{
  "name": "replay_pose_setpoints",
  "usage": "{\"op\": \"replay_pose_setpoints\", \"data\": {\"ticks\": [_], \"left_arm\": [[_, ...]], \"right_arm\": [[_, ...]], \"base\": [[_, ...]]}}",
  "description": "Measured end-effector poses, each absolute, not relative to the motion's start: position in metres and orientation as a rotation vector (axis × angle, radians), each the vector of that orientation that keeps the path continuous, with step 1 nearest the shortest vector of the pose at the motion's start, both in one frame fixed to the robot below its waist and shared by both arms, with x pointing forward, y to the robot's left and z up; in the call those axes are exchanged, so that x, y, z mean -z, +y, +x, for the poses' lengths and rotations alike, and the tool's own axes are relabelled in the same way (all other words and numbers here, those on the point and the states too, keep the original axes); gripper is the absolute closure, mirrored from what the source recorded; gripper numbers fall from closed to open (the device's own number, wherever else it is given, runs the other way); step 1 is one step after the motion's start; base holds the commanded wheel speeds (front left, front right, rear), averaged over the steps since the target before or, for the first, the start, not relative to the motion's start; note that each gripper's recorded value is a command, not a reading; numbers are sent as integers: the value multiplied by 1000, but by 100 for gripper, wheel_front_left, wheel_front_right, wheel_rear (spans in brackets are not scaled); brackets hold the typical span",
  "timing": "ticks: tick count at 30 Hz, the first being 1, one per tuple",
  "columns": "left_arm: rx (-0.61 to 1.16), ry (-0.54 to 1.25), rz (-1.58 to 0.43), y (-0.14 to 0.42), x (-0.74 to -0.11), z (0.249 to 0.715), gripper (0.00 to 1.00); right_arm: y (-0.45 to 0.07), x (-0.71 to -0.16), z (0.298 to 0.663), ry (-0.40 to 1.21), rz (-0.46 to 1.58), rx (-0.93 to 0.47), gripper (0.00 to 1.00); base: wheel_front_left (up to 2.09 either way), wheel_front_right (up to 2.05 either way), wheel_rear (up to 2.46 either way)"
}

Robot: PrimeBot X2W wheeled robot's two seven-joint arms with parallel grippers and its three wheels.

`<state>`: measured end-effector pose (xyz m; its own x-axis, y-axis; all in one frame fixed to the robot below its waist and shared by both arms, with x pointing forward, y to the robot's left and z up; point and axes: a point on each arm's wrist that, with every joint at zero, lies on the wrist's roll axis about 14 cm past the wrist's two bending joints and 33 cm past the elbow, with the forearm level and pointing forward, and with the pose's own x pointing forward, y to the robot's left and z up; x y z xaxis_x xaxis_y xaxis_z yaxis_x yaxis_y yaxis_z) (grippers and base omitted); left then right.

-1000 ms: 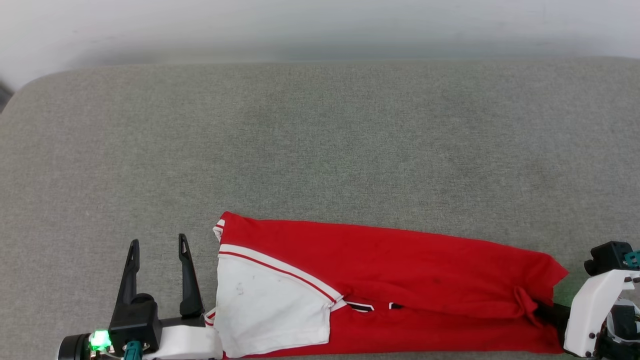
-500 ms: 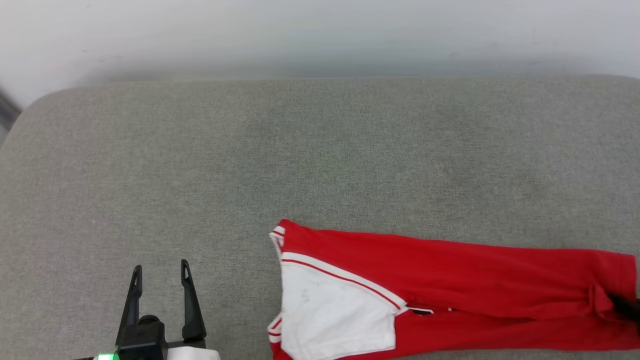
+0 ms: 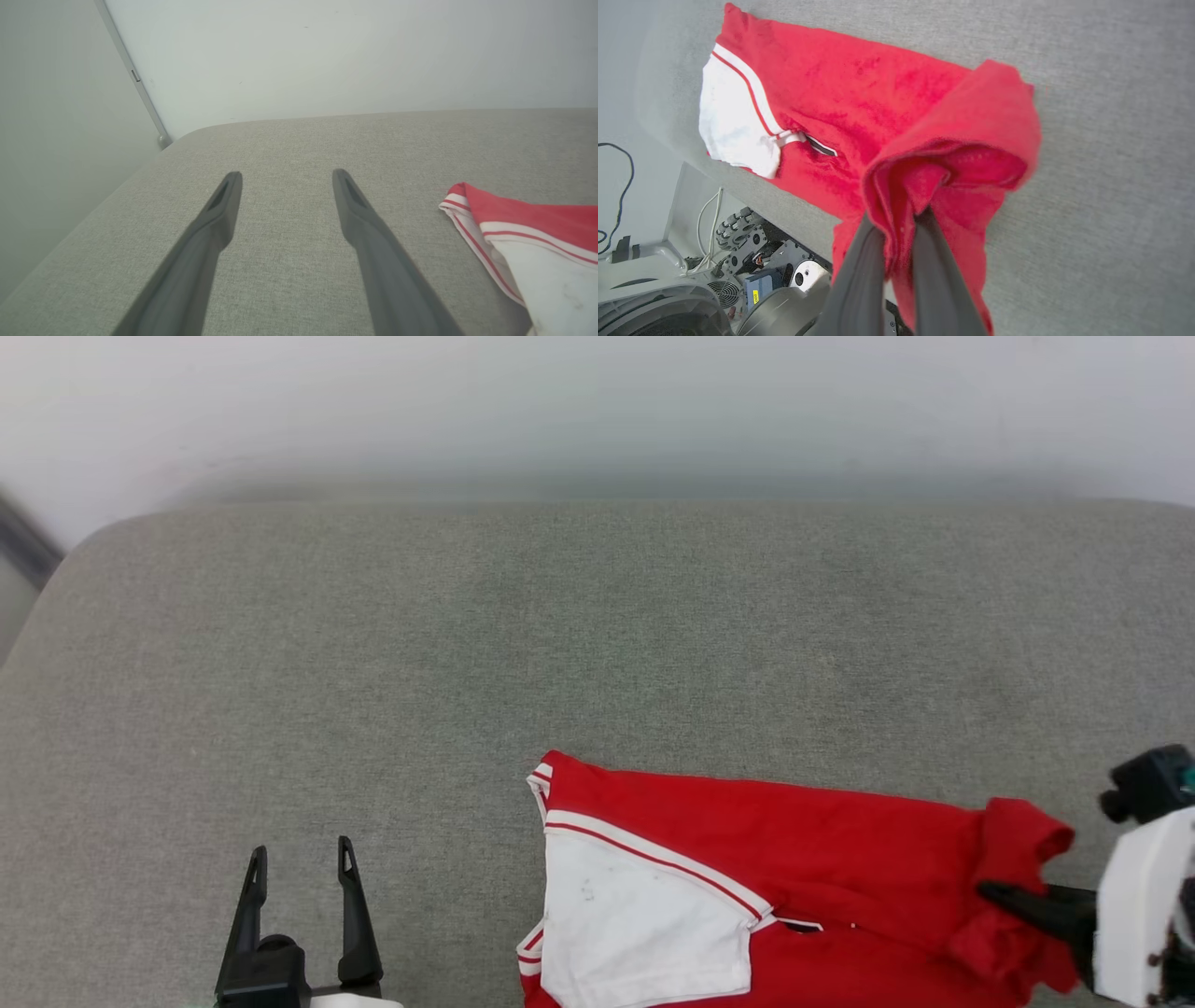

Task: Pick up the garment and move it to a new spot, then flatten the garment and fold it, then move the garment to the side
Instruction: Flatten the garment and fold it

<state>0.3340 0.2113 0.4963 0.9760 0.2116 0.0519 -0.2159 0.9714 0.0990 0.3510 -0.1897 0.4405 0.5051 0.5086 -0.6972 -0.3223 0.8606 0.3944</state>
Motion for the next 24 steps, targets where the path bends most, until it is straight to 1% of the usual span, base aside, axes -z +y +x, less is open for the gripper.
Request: {"op": "replay_pose_setpoints", "data": {"ticks": [3, 6, 11, 17, 20, 24], "left_arm": [[-210, -39, 107, 211, -496, 335, 0], [-201, -37, 104, 210, -495, 337, 0], [-191, -37, 99, 209, -495, 341, 0], [-193, -36, 101, 210, -494, 350, 0], [-188, -27, 98, 209, -491, 353, 0], [-182, -24, 94, 207, -489, 359, 0]], "right_arm": [[-162, -449, 349, 904, 189, -602, 100], [-135, -459, 358, 865, 133, -686, 100], [-77, -464, 359, 845, 55, -848, 100], [-21, -465, 367, 800, -107, -994, 100], [4, -458, 365, 818, -163, -1059, 100], [20, -437, 363, 879, -260, -1102, 100]], "base": [[0, 0, 0], [0, 0, 0], [0, 0, 0], [0, 0, 0], [0, 0, 0], [0, 0, 0]]}}
